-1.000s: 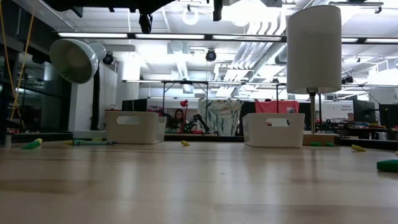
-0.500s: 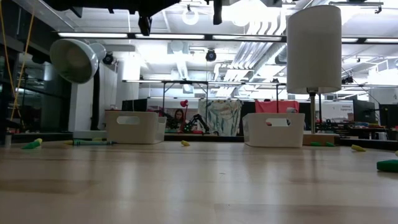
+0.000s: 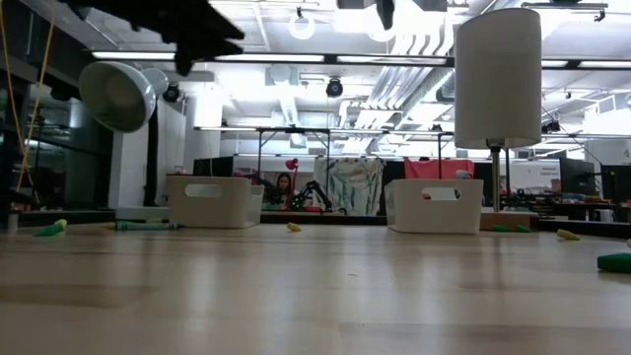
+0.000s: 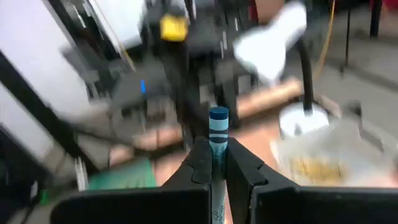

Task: Sort crayons
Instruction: Put the blue crayon into the yellow bin

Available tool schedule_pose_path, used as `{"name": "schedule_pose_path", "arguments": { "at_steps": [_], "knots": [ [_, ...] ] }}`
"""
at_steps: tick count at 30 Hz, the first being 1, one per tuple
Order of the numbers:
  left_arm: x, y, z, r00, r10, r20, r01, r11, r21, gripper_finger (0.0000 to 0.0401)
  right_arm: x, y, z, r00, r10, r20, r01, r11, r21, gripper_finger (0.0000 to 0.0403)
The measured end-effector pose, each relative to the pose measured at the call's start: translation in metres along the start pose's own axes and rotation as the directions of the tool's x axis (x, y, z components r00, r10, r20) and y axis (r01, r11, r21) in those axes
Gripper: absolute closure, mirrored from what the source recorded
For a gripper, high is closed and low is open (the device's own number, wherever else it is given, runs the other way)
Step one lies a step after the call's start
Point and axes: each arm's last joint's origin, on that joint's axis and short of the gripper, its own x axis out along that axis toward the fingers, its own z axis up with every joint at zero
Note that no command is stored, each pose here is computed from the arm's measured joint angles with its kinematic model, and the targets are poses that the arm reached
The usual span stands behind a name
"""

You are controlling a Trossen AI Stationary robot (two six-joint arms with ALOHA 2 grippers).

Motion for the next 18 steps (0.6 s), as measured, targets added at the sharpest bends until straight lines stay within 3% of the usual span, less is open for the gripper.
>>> {"name": "schedule_pose_path", "arguments": {
  "at_steps": [5, 10, 15, 18],
  "knots": [
    [-0.012, 0.010, -0.013, 0.997, 0.059, 0.039, -0.058, 0.998, -0.031, 0.0274, -0.021, 0.003, -0.025, 0.977, -0.046, -0.210, 0.060, 0.996, 0.060, 0.0401],
    [-0.012, 0.015, -0.027, 0.993, 0.059, 0.100, -0.045, 0.990, -0.135, 0.0274, -0.037, 0.016, -0.078, 0.932, -0.041, -0.361, 0.117, 0.975, 0.190, 0.0401],
    [-0.010, 0.017, -0.033, 0.993, 0.056, 0.108, -0.037, 0.984, -0.175, 0.0274, -0.059, 0.040, -0.133, 0.868, 0.039, -0.494, 0.179, 0.906, 0.385, 0.0402],
    [-0.009, 0.017, -0.034, 0.993, 0.058, 0.103, -0.039, 0.984, -0.176, 0.0274, -0.075, 0.063, -0.152, 0.820, 0.138, -0.556, 0.186, 0.854, 0.486, 0.0402]
  ]
}}
